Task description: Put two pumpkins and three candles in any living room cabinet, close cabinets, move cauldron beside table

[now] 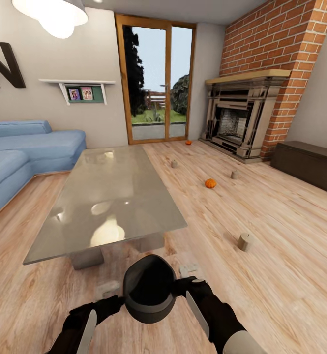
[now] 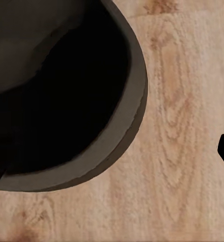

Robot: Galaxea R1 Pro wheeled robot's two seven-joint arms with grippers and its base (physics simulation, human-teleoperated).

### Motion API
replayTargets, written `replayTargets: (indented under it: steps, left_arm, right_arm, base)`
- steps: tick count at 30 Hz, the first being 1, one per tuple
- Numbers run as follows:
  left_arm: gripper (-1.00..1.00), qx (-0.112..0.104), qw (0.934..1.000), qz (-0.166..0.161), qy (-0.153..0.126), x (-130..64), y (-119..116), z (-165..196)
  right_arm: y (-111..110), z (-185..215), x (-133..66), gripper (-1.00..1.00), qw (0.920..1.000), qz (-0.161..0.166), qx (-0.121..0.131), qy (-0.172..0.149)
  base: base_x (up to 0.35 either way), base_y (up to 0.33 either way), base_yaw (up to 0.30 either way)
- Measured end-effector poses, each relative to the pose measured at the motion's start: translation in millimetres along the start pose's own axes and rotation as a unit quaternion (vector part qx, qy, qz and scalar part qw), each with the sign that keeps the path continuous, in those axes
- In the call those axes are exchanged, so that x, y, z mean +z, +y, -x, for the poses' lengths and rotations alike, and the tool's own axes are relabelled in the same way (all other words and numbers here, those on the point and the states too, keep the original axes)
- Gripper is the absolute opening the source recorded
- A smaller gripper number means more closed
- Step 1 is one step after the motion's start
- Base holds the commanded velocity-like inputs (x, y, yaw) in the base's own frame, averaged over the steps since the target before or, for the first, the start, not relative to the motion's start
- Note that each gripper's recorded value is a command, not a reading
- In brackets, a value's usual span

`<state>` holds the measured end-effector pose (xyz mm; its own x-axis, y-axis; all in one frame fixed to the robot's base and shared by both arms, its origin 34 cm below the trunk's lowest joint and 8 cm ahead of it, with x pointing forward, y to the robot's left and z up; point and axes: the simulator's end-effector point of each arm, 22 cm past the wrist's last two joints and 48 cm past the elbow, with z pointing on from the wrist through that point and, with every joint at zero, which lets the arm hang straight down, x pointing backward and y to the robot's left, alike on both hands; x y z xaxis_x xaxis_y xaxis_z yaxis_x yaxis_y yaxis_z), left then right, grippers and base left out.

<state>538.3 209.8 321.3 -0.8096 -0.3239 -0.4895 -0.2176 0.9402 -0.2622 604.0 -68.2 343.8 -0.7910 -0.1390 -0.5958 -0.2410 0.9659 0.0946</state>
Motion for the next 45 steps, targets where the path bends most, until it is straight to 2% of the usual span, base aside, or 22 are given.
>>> replayTargets:
  steps: [5,9,19,40,45]
  left_arm:
    - [1.0,-0.003,0.9992,-0.04,0.009,-3.0,-35,-4]
    - [1.0,0.003,0.9984,-0.055,0.012,-7.0,-46,-2]
    - [1.0,0.005,0.9979,-0.06,0.024,-15.2,-50,-4]
    - [1.0,0.012,0.9972,-0.073,-0.014,-43.6,-63,26]
    - [1.0,0.014,0.9968,-0.076,-0.022,-50.7,-66,32]
  right_arm:
    - [9,20,-4.9,1.0,0.9998,0.009,-0.017,-0.009]
    - [10,18,-6.8,1.0,0.9997,0.01,-0.02,-0.002]
    - [11,26,-16.0,1.0,0.9997,0.01,-0.023,-0.007]
    - [14,62,-49.4,1.0,0.9983,0.004,-0.032,-0.048]
    - [18,68,-57.6,1.0,0.9984,0.012,-0.021,-0.052]
  base:
    - [0.0,0.0,0.0]
    - [0.0,0.0,0.0]
    - [0.0,0.0,0.0]
    - [0.0,0.0,0.0]
    - [0.0,0.0,0.0]
